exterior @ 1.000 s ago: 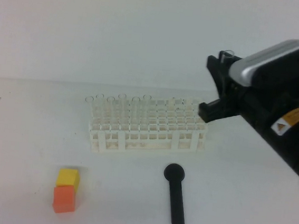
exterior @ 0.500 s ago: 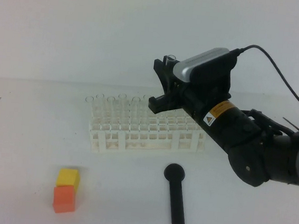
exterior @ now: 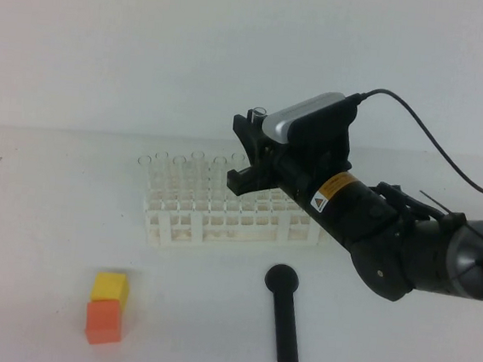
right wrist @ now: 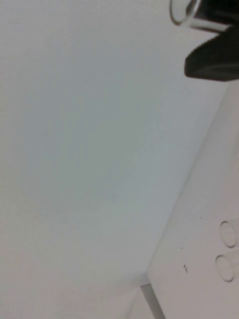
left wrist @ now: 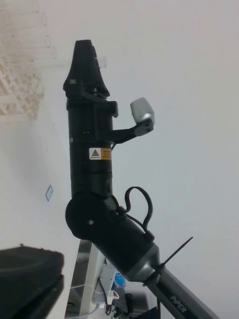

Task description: Place the test tubes

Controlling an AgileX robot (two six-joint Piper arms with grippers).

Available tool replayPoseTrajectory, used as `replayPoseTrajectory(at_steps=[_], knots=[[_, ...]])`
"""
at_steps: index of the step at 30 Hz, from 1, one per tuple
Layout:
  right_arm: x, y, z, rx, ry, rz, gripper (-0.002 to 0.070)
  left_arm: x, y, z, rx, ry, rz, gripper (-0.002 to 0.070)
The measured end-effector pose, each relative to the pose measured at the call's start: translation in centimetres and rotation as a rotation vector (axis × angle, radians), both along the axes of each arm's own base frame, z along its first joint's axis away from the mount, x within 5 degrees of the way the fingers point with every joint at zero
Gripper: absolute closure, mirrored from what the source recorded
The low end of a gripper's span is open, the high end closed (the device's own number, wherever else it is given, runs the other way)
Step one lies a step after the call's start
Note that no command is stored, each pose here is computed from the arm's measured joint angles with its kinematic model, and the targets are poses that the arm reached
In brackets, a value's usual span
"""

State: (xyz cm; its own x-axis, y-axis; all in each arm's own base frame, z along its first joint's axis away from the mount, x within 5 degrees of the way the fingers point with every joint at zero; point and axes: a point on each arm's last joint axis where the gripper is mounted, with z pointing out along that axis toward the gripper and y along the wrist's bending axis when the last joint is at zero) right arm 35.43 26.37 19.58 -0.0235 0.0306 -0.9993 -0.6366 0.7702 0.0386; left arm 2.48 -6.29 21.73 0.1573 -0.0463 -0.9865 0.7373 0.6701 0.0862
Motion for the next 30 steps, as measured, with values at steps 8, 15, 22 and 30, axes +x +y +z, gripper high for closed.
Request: replayPoseTrajectory(at_steps=[8, 15, 22, 30], knots=[[0.0, 0.0, -0.3, -0.014, -0.001, 0.002, 0.056, 0.0, 0.0, 0.0, 0.0, 0.0, 0.0, 0.0676], [0.2, 0.2, -1.3, -0.005, -0.013, 0.002, 0.056, 0.0, 0.0, 0.0, 0.0, 0.0, 0.0, 0.0676], [0.4, 0.3, -2.6, -0.016, -0.006, -0.004, 0.0561, 0.0, 0.0, 0.0, 0.0, 0.0, 0.0, 0.0676], [0.5, 0.2, -2.7, -0.007, -0.009, -0.014, 0.0539, 0.0, 0.0, 0.0, 0.0, 0.0, 0.0, 0.0676]])
